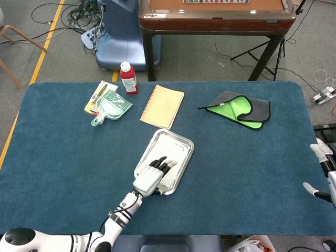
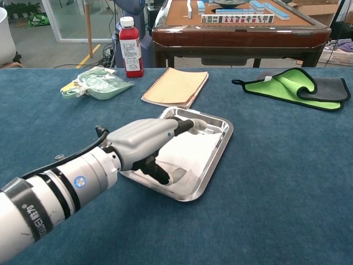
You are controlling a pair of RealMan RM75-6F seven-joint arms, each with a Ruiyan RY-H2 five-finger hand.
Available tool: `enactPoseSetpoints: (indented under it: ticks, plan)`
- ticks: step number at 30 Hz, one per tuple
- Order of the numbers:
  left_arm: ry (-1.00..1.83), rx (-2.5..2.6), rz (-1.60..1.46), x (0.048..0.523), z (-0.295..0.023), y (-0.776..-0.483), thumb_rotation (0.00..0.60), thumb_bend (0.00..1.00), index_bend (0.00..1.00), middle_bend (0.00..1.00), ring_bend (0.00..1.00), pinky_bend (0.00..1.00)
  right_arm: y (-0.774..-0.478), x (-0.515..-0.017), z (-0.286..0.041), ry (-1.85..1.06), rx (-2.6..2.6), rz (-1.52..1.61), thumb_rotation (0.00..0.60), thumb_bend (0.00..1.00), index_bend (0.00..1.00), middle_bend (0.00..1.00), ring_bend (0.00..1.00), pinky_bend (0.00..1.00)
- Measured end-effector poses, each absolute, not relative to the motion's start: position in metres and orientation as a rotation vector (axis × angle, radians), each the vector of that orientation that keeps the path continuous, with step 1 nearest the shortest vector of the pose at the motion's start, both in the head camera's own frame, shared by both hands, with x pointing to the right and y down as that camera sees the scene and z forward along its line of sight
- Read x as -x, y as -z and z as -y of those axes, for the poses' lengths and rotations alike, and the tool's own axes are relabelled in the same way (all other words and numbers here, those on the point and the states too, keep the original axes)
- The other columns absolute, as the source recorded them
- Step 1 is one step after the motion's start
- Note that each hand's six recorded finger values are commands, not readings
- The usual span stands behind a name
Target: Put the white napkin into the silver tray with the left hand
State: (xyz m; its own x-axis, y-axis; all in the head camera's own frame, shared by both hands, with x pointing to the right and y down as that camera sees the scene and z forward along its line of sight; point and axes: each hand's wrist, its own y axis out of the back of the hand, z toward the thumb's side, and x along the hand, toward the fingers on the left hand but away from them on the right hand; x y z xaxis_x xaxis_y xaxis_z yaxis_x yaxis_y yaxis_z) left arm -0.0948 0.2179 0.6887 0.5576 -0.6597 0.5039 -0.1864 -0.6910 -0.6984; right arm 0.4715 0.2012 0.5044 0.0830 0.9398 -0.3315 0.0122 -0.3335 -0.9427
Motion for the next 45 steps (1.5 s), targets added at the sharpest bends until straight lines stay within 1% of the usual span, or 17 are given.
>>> enactPoseSetpoints:
  ticks: [4, 10, 14, 18, 29, 45]
  plan:
    - [1.046, 2.191, -0.636, 0.090, -0.218, -0.687, 0.600, 0.31, 0.00, 0.07, 0.00, 0.13, -0.505, -0.472, -0.202, -1.379, 1.514, 0.989, 0.600, 0.03, 0.07, 0.16, 0.00, 0.05]
    - [1.061, 2.188, -0.576, 0.079, -0.218, -0.692, 0.600, 0.29, 0.00, 0.05, 0.00, 0.11, -0.507, -0.471, -0.203, -1.374, 1.522, 0.992, 0.600, 0.03, 0.07, 0.16, 0.00, 0.05]
    - [1.067, 2.176, -0.570, 0.071, -0.213, -0.695, 0.600, 0.29, 0.00, 0.05, 0.00, 0.10, -0.505, -0.473, -0.204, -1.378, 1.517, 0.996, 0.600, 0.03, 0.07, 0.16, 0.00, 0.05]
    - [1.081, 2.167, -0.582, 0.071, -0.207, -0.697, 0.600, 0.29, 0.00, 0.05, 0.00, 0.10, -0.504, -0.475, -0.205, -1.380, 1.511, 1.001, 0.600, 0.03, 0.07, 0.16, 0.00, 0.05]
    - [1.109, 2.118, -0.561, 0.081, -0.204, -0.699, 0.600, 0.28, 0.00, 0.05, 0.00, 0.10, -0.505, -0.472, -0.203, -1.369, 1.518, 0.998, 0.600, 0.03, 0.07, 0.16, 0.00, 0.05]
    - [1.126, 2.121, -0.602, 0.076, -0.197, -0.705, 0.600, 0.28, 0.00, 0.05, 0.00, 0.10, -0.501, -0.475, -0.207, -1.378, 1.503, 1.009, 0.600, 0.03, 0.07, 0.16, 0.00, 0.05]
